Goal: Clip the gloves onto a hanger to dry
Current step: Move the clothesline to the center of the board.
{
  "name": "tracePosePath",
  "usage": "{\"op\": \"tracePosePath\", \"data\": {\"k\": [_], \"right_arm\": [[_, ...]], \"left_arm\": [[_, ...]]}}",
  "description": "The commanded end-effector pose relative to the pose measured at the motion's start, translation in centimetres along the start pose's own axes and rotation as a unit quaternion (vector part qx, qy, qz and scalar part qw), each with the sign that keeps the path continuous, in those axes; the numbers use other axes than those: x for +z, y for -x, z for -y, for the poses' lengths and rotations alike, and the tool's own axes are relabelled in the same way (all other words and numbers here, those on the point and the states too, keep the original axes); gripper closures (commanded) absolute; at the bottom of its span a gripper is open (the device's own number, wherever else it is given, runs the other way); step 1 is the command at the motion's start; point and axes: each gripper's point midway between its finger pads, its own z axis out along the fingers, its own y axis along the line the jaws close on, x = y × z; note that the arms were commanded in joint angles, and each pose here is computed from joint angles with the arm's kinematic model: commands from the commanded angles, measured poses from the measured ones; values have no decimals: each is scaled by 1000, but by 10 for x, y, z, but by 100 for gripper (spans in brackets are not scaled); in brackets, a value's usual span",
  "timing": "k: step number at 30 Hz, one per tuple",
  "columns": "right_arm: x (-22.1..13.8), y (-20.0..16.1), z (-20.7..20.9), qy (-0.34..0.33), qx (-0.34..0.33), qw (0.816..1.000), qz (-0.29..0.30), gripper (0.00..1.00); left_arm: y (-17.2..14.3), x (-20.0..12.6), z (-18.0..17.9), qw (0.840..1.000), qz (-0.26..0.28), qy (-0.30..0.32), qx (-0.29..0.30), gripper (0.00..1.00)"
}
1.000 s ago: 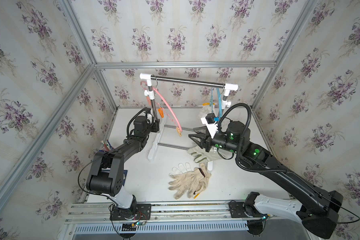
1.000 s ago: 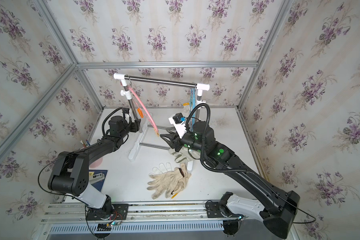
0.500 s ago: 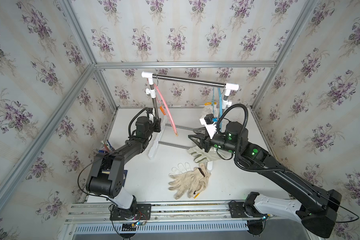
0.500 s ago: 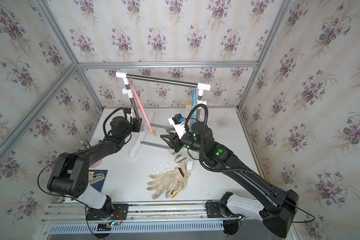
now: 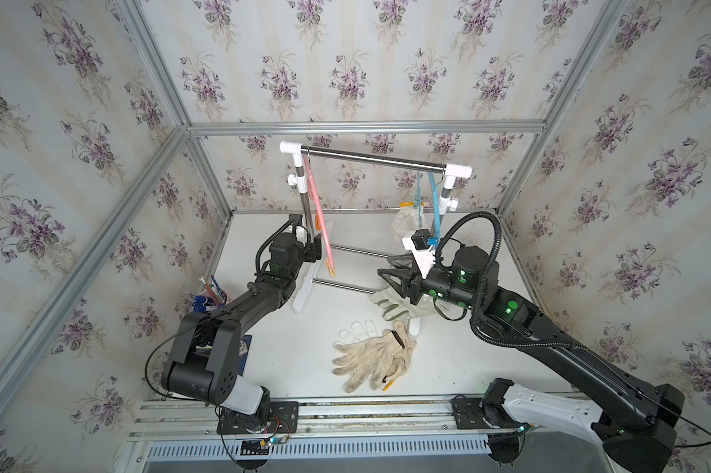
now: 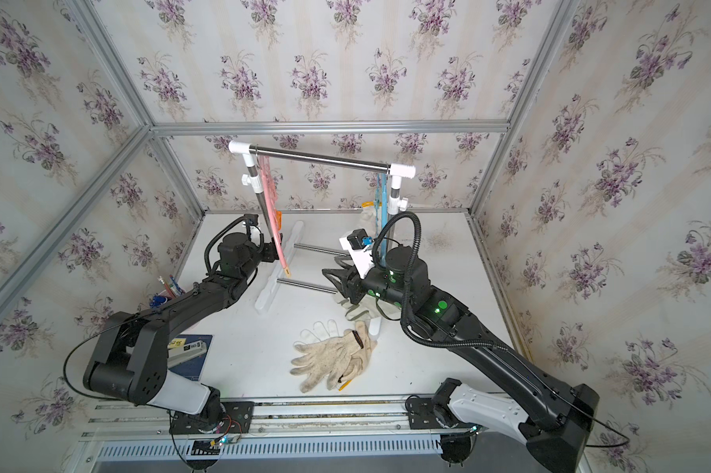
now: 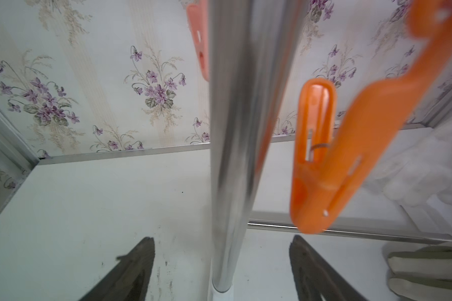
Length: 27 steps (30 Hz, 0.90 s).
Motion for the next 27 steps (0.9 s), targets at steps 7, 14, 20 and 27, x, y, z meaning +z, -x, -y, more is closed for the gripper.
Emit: {"op": "tracePosePath", "data": {"k": [7,14,20,27], "right_arm": [[0,6,0,-2,-20,1000,9,51],[5,2,1,-3,-26,1000,-7,51],[10,2,3,-7,-28,999,-17,51],[13,2,3,-4,-26,999,-20,51]], "left_arm": [[13,30,5,999,50,-5,20,18],[13,55,7,997,73,-4,8,20],[10,64,22,993,111,-48,-13,31],[6,64,22,992,113,-51,-33,58]]}}
